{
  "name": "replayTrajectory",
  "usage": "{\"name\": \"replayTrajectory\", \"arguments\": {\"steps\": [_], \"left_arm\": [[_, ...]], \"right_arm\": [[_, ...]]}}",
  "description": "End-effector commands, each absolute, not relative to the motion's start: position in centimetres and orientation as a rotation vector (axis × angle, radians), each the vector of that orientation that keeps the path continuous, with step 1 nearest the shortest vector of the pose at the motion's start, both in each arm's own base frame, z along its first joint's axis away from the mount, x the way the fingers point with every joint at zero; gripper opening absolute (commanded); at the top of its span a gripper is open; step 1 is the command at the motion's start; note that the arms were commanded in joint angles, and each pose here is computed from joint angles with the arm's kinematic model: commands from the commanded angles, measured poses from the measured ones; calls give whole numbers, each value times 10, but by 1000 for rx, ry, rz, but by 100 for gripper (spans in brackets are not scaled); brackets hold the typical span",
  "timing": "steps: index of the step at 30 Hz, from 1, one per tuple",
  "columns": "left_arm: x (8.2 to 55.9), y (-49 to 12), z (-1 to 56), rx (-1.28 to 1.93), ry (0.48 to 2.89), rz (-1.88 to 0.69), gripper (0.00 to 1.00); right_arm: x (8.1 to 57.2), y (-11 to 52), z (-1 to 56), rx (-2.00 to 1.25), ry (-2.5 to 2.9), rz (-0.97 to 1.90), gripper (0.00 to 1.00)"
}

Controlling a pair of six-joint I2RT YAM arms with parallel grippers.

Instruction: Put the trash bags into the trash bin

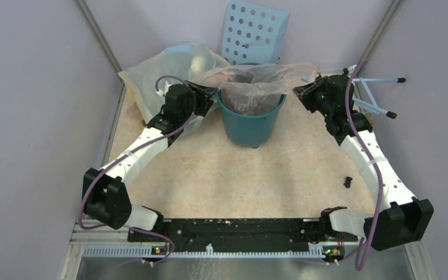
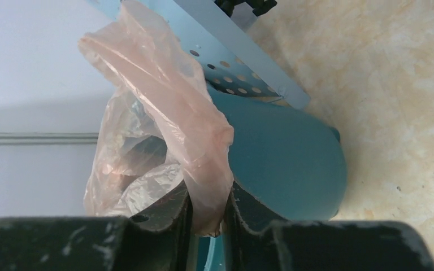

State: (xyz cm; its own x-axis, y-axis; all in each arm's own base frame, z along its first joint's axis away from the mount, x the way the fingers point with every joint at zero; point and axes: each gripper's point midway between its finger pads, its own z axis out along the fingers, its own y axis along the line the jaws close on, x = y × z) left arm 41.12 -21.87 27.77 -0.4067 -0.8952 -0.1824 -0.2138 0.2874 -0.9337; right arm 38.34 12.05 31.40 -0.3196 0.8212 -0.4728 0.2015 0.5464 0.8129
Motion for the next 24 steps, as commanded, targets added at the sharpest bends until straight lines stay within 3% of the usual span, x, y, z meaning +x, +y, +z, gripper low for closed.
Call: {"name": "replayTrajectory", "arguments": {"steps": [1,2,13,14,17,18,24], "left_arm": [[435,-199,318,-964,1656,-1112,60],[438,-195,317,-959,1650,-1094,59],[451,-185,333,-834,1653,-993,37],[451,-184,331,-836,1655,-990,33],[449,-181,331,-821,1661,-997,5],[448,-179,334,-803,1662,-991,0],[423,-170,355,-670,1698,-927,0]], "right_arm": [[392,120,345,790,1736,806,9],[392,120,345,786,1737,806,0],[376,120,351,714,1803,775,0],[373,120,350,711,1811,779,0],[364,122,345,700,1838,795,0],[361,122,343,697,1845,795,0],[341,118,342,646,1895,774,0]]}}
